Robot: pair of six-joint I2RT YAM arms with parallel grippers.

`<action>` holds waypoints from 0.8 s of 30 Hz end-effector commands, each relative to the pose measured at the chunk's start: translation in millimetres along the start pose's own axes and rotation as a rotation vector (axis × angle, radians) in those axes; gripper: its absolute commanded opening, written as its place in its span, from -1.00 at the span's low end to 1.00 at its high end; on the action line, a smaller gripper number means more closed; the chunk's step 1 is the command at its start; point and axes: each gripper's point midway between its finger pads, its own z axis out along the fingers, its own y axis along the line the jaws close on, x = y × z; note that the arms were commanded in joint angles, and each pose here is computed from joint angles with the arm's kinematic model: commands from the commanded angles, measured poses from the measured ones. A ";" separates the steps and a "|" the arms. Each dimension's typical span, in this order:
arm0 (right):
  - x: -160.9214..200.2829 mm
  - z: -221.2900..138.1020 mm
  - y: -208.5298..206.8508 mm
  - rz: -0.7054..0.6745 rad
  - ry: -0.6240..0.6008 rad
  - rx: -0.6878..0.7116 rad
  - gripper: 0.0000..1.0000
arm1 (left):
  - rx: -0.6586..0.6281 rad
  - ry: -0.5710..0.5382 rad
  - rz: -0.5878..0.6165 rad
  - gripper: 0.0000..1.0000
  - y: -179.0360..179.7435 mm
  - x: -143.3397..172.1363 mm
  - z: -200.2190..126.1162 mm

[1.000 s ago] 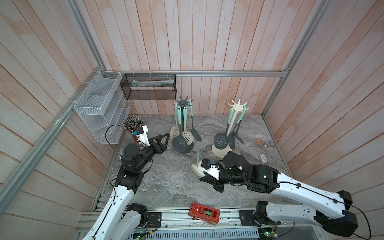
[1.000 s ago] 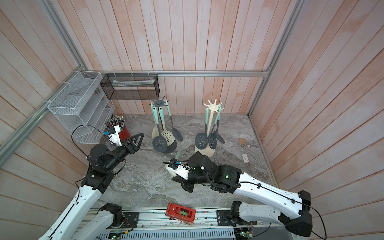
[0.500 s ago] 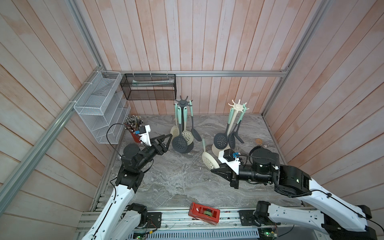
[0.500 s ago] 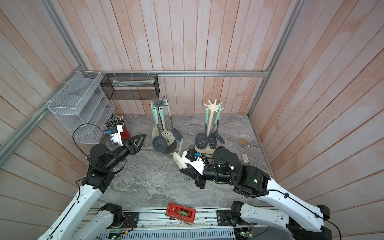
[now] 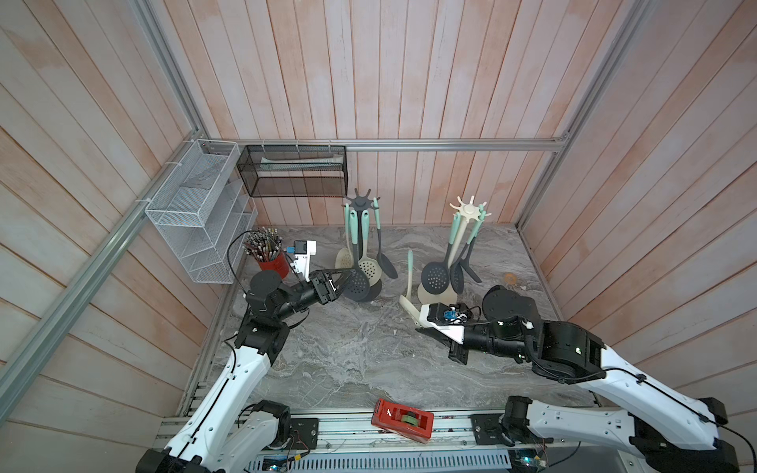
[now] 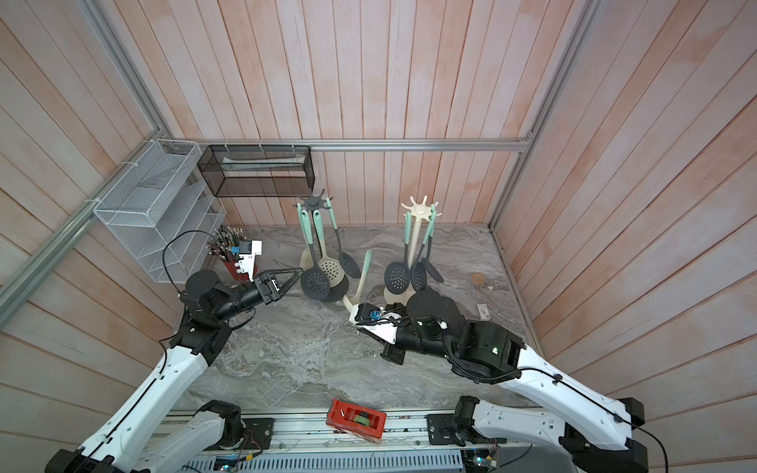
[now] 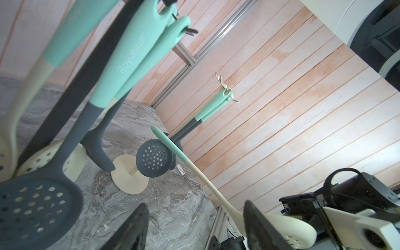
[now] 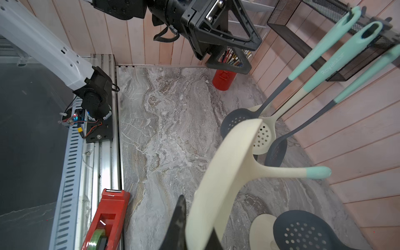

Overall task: Hang the skimmer on the kitchen utensil rack
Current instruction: Pick up the skimmer from the center of the board.

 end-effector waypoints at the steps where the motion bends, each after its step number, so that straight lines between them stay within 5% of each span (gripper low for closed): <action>1: -9.7 -11.6 -3.6 -0.092 -0.025 0.025 -1.00 | 0.071 0.079 -0.034 0.43 -23.2 12.1 10.3; 14: 1.6 -20.4 42.6 -0.181 -0.037 -0.223 -1.00 | 0.105 0.146 -0.262 0.43 -9.6 55.7 68.2; 24: 12.4 -17.2 48.7 -0.169 -0.038 -0.239 -1.00 | 0.082 0.216 -0.315 0.40 4.7 78.9 104.5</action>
